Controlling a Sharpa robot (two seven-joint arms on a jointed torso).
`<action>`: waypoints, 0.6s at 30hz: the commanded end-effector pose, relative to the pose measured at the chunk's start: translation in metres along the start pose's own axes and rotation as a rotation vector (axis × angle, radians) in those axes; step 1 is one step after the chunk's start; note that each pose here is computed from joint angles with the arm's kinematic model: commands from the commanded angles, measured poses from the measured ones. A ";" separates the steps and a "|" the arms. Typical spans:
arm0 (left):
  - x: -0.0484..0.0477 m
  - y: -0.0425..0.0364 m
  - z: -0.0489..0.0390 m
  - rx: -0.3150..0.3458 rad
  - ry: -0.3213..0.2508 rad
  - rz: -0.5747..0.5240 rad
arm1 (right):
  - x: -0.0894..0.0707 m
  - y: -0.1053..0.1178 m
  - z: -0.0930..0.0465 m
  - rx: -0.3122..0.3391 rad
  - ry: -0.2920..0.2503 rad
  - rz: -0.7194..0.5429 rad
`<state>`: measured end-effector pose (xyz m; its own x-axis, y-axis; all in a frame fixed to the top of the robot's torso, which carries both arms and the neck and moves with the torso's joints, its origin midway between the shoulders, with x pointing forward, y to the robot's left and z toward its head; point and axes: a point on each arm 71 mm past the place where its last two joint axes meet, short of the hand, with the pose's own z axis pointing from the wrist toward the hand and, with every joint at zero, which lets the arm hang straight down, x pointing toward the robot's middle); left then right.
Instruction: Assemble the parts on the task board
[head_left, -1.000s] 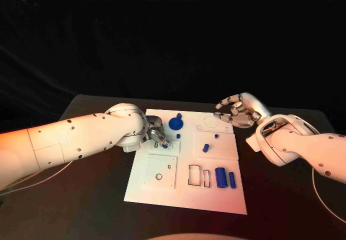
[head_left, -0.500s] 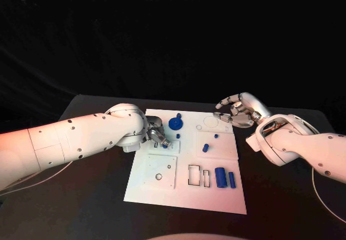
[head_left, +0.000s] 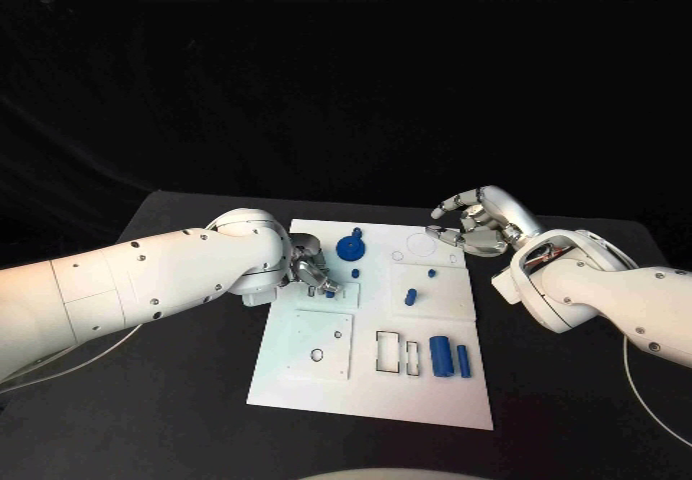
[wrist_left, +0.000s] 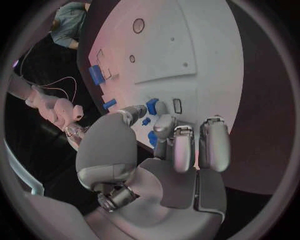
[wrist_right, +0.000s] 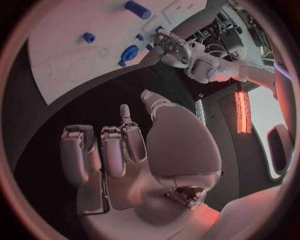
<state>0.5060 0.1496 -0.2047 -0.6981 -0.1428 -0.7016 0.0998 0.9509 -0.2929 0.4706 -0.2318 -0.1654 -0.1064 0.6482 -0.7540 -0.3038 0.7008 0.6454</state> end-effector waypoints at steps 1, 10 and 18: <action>0.0008 0.0000 -0.0010 0.004 0.002 -0.005 | 0.000 0.001 0.000 -0.016 -0.006 -0.007; -0.0027 0.0014 -0.0054 0.009 -0.013 -0.016 | -0.001 0.000 0.000 -0.016 -0.015 -0.009; -0.0138 0.0006 -0.0142 0.034 -0.035 -0.077 | -0.002 0.000 0.000 -0.017 -0.019 -0.012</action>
<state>0.5059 0.1573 -0.1883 -0.6772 -0.1868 -0.7117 0.0886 0.9395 -0.3308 0.4714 -0.2339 -0.1649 -0.0917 0.6507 -0.7538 -0.3040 0.7025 0.6434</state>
